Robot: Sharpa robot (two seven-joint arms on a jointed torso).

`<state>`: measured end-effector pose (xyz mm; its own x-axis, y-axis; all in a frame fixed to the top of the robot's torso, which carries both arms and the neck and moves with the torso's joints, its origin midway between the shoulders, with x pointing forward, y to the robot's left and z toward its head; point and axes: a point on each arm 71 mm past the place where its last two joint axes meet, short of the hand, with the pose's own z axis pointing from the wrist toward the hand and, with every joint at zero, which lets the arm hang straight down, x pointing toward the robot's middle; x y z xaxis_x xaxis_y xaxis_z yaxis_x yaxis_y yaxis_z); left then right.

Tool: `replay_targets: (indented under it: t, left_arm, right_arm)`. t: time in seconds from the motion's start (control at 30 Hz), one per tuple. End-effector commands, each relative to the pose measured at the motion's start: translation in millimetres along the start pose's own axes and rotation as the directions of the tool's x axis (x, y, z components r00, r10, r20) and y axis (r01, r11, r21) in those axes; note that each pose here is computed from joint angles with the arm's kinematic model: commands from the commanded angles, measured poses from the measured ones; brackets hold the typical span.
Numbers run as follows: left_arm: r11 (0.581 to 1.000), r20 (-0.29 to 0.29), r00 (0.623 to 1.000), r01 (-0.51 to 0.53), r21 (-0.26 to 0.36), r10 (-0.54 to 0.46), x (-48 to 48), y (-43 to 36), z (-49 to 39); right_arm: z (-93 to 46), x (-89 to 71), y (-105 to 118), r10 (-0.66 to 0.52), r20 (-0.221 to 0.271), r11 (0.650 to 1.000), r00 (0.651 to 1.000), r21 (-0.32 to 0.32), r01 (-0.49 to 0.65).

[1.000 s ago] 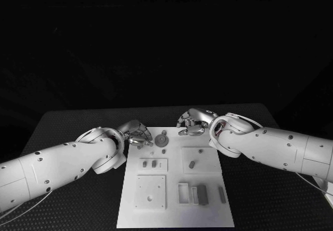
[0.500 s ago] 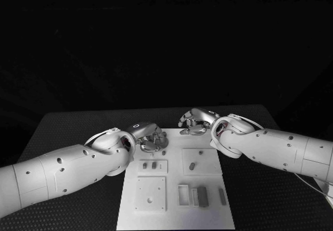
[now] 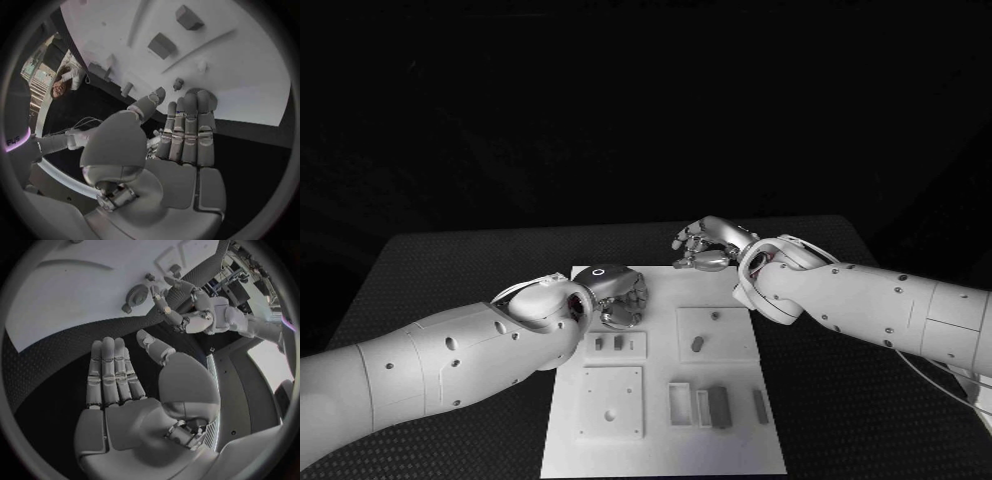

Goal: Assemble the parts on the task board

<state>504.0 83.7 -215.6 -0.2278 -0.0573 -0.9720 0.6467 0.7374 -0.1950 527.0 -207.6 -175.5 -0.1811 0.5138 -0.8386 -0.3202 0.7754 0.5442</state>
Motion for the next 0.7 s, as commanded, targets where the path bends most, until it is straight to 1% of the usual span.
replay_targets:
  t: [0.03,0.27,0.4,0.53,0.7]
  left_arm:
    - [1.0,-0.024,0.999,-0.023,0.015,0.024,6.7,-0.9,1.2]
    - [1.0,-0.006,1.0,-0.02,0.008,0.02,11.6,0.3,2.8]
    - [1.0,-0.005,1.0,-0.022,0.003,0.022,11.7,1.8,3.6]
    - [1.0,0.0,1.0,-0.022,0.002,0.022,11.6,1.5,4.3]
    - [1.0,0.006,1.0,-0.022,-0.003,0.022,11.5,3.0,3.7]
  right_arm:
    - [0.6,-0.3,0.2,0.074,0.01,0.997,0.997,0.001,-0.074]
    - [1.2,0.5,-0.1,0.093,0.002,0.996,0.996,0.006,-0.093]
    - [1.9,1.1,0.5,0.096,0.0,0.995,0.995,0.005,-0.096]
    - [2.1,1.5,1.5,0.097,0.001,0.995,0.995,0.002,-0.097]
    - [2.0,2.1,2.5,0.098,-0.002,0.995,0.995,0.0,-0.098]
